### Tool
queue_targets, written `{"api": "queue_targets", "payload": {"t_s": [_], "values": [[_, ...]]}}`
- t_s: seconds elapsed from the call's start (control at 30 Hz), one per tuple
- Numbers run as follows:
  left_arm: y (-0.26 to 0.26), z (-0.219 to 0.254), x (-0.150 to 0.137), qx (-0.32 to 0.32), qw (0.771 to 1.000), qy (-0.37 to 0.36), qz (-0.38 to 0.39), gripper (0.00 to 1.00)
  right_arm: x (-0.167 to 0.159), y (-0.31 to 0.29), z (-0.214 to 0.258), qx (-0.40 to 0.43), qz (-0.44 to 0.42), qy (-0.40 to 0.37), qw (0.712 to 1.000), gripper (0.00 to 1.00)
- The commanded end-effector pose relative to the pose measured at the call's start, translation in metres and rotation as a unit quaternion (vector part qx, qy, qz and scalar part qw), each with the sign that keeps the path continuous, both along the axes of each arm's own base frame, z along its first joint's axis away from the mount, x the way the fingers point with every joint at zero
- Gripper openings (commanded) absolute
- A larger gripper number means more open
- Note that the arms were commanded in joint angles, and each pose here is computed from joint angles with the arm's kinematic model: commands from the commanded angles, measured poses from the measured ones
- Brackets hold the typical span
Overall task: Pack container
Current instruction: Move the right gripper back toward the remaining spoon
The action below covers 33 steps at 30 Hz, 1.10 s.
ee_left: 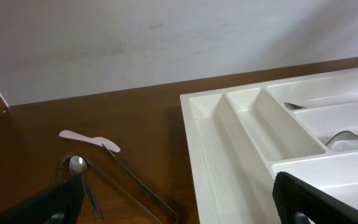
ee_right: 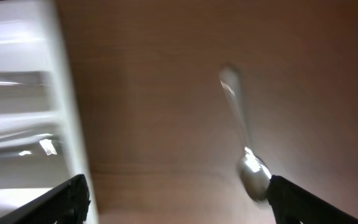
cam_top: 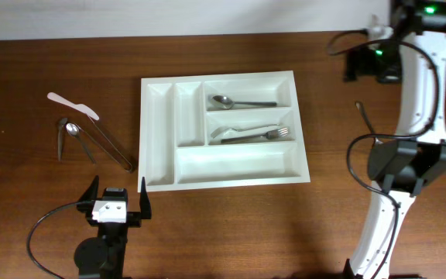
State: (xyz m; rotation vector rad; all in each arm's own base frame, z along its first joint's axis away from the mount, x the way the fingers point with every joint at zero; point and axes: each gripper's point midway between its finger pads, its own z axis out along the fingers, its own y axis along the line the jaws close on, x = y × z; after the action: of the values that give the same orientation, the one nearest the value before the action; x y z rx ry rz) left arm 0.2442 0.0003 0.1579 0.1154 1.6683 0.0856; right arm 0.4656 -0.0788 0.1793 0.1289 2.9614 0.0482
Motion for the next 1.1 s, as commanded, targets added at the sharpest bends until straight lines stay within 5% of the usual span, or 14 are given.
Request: {"api": "queue_targets", "payload": {"t_s": [0.0,0.5,0.83,1.07], "values": [[0.000,-0.001,0.000,-0.006,1.000,-0.001,0.002,0.99,-0.014,-0.039,0.000,-0.055,-0.093,0.019,0.994,0.90],[0.000,-0.001,0.000,-0.006,1.000,-0.001,0.002,0.99,-0.054,-0.036,-0.065,-0.044,-0.103,0.153,0.982,0.88],[0.000,-0.001,0.000,-0.006,1.000,-0.001,0.002,0.99,-0.057,-0.038,-0.047,-0.072,-0.080,0.140,0.984,0.93],[0.000,-0.001,0.000,-0.006,1.000,-0.001,0.002,0.99,-0.050,-0.055,0.010,-0.110,-0.064,0.020,0.992,0.99]]}}
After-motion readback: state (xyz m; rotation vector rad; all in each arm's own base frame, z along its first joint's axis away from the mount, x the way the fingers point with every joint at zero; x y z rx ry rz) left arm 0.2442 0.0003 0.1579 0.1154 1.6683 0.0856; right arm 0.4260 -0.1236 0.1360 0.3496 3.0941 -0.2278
